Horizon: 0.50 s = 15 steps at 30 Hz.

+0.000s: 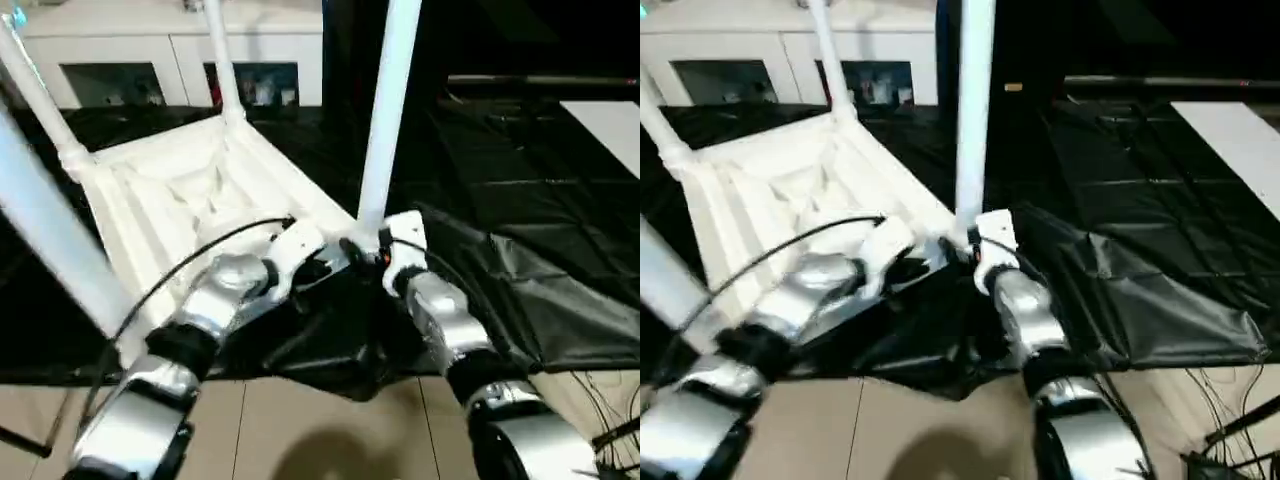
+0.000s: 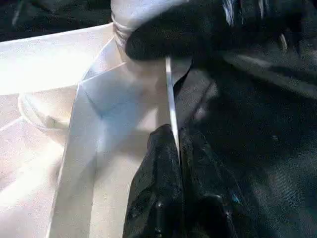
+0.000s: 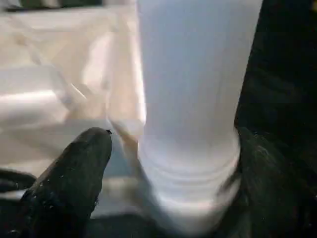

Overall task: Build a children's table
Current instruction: Pick table leg

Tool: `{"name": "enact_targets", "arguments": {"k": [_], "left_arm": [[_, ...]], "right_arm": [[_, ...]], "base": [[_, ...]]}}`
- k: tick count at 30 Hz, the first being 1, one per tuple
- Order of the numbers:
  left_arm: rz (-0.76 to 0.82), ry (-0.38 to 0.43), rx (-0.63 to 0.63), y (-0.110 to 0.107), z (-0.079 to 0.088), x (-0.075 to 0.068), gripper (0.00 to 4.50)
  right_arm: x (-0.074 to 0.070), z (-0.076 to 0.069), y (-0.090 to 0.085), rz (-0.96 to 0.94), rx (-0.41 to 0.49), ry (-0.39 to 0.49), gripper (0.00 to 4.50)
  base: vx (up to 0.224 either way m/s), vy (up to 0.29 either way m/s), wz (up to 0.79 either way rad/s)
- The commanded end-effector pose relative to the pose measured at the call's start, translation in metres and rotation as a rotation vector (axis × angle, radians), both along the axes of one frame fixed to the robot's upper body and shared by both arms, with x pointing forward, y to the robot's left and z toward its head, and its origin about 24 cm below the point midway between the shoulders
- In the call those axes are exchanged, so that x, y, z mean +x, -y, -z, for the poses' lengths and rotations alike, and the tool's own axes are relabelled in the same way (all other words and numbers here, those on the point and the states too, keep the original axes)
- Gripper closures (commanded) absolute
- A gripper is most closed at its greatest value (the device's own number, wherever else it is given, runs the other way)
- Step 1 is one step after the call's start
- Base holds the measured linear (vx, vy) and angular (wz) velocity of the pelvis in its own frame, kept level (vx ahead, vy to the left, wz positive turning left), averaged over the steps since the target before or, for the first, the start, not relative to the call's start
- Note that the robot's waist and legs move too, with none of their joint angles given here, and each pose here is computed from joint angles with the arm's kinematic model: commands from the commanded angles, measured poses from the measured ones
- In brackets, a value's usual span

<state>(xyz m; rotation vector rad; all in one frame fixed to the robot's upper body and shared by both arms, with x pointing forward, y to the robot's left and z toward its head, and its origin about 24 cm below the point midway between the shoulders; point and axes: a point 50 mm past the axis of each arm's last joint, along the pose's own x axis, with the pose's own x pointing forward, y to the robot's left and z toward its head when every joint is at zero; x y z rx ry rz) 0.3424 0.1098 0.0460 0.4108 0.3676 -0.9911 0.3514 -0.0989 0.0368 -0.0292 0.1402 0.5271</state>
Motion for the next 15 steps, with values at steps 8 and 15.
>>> {"name": "enact_targets", "arguments": {"k": [8,15], "left_arm": [[0.278,-0.160,0.007,-0.025,0.012,-0.037,4.50],[0.293,-0.185,0.045,-0.042,0.006,-0.038,4.50]], "right_arm": [[-0.032,-0.003,0.014,-0.581,-0.060,-0.033,0.36],[-0.037,-0.005,0.024,-0.665,-0.090,-0.061,0.36]], "base": [[0.000,0.000,0.00],[0.000,0.000,0.00]]}}
